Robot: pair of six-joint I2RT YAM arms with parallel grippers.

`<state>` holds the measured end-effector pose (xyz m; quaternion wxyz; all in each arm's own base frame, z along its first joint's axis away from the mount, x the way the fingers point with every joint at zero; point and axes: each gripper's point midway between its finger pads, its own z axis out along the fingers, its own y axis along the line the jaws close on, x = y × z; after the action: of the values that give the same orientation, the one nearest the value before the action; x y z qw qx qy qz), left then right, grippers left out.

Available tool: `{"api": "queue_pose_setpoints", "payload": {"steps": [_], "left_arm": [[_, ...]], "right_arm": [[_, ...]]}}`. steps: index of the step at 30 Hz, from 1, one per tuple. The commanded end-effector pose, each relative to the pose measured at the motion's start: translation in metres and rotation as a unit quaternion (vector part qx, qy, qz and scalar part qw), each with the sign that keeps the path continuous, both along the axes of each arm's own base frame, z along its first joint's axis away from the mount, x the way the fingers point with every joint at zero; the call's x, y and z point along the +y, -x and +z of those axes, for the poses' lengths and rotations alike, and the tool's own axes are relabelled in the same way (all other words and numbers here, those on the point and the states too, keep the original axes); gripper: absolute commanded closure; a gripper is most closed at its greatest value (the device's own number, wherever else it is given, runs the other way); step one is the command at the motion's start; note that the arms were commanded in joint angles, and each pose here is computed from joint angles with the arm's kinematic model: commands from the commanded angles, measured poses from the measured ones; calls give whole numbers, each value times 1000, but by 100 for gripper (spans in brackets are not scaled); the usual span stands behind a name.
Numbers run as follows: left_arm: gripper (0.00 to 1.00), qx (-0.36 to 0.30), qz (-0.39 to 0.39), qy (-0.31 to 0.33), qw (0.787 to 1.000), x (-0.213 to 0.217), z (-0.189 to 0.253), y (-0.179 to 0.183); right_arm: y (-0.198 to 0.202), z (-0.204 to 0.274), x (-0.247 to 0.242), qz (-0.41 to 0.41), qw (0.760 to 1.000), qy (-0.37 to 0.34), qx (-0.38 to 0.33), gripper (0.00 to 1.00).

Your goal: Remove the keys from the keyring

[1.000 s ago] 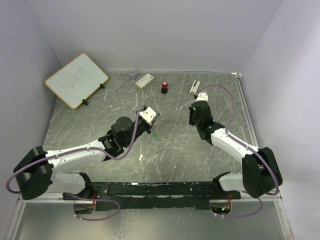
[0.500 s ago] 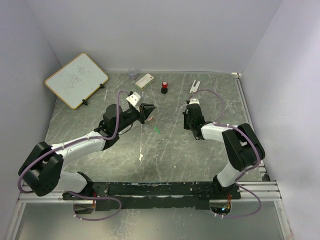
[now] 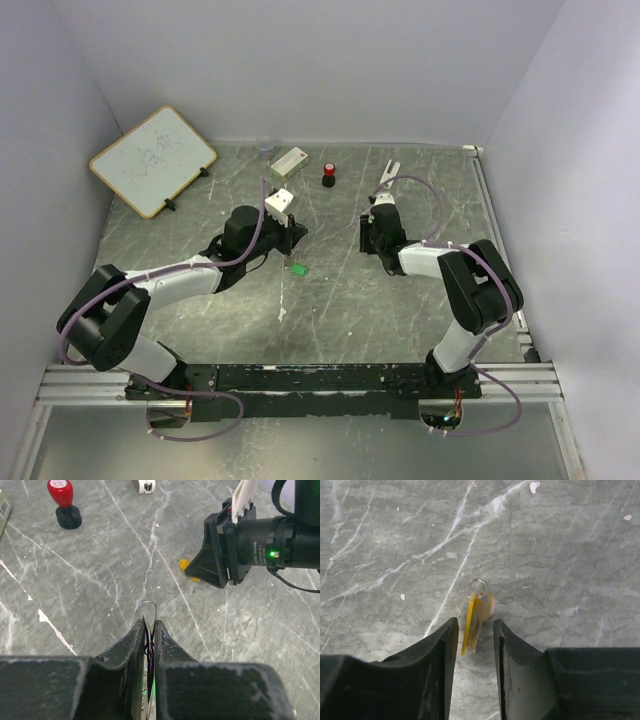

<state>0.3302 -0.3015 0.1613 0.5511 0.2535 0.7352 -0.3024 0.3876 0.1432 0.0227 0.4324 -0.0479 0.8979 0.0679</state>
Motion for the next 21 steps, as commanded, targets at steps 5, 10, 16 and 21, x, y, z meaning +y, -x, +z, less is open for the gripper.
{"api": "queue_pose_setpoints", "payload": {"steps": [5,10,16,21], "left_arm": [[93,-22,18,11,1000,2,20,-13],[93,-35,21,6,999,4,29,-14],[93,-52,16,19,998,6,49,-9],[93,-60,5,44,997,6,73,0]], "right_arm": [[-6,31,1,3,999,-5,-45,55],[0,53,8,20,997,-14,-70,55],[38,82,53,146,980,-65,-121,55],[85,94,105,267,946,-78,-168,55]]}}
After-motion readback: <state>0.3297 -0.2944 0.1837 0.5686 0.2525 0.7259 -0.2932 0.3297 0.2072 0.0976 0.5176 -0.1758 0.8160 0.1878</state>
